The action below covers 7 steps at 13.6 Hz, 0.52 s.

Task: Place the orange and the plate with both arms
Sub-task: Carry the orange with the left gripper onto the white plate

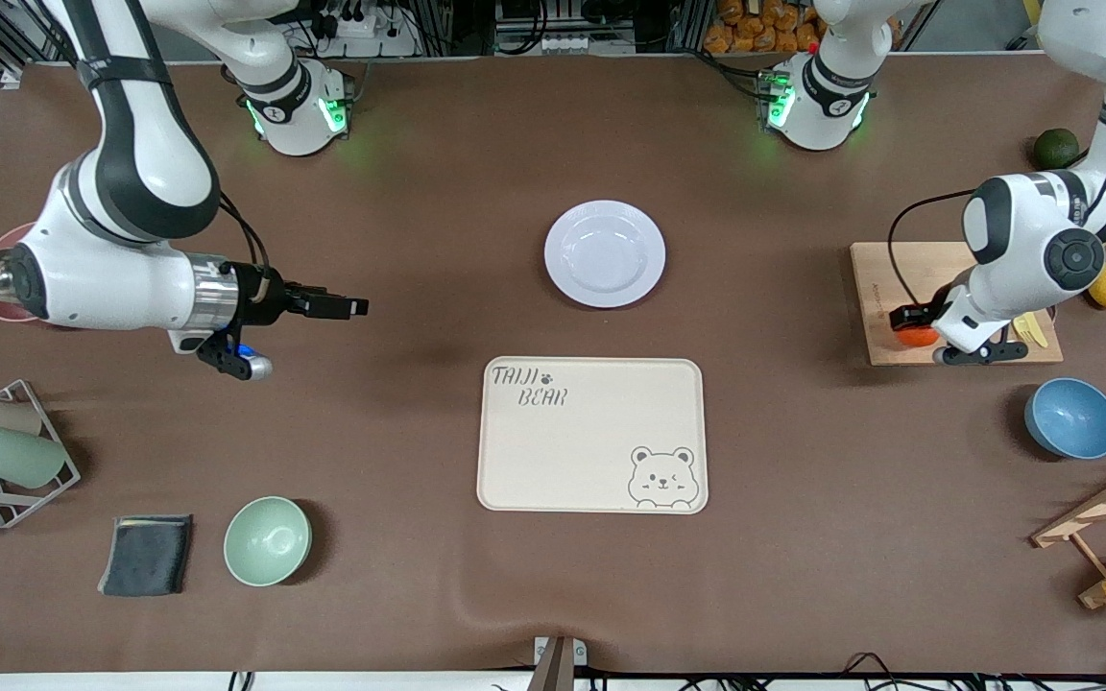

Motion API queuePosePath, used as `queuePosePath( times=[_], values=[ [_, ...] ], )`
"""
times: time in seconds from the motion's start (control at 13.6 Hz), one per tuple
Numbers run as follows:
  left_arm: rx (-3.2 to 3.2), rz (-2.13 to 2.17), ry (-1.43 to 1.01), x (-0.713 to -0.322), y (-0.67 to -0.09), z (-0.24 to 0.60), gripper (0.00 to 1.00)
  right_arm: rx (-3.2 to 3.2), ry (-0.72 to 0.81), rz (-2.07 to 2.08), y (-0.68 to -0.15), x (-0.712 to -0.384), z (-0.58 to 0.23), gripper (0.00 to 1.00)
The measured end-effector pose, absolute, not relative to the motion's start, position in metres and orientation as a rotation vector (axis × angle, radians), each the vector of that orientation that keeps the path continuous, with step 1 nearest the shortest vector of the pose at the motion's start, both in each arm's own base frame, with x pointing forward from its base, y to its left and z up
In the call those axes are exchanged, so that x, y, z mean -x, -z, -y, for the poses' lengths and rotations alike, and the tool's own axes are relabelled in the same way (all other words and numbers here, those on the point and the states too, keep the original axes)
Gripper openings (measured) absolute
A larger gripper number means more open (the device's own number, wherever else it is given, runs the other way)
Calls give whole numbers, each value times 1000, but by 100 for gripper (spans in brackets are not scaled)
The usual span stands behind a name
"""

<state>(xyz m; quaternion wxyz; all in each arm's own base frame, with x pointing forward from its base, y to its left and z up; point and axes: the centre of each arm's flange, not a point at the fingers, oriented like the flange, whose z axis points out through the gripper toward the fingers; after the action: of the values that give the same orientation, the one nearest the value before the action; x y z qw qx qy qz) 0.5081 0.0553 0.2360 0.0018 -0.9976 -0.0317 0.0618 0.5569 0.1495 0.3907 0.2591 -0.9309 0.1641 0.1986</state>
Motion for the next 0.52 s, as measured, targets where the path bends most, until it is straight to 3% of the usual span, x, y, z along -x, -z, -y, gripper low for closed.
queuePosePath(
  times=[0.29, 0.52],
  values=[
    [3193, 126, -258, -533, -298, 52, 72, 2487, -535, -479, -380, -553, -156, 100],
    [3188, 263, -250, -529, -332, 154, 72, 2462, -520, -515, -368, -549, -161, 100]
  ],
)
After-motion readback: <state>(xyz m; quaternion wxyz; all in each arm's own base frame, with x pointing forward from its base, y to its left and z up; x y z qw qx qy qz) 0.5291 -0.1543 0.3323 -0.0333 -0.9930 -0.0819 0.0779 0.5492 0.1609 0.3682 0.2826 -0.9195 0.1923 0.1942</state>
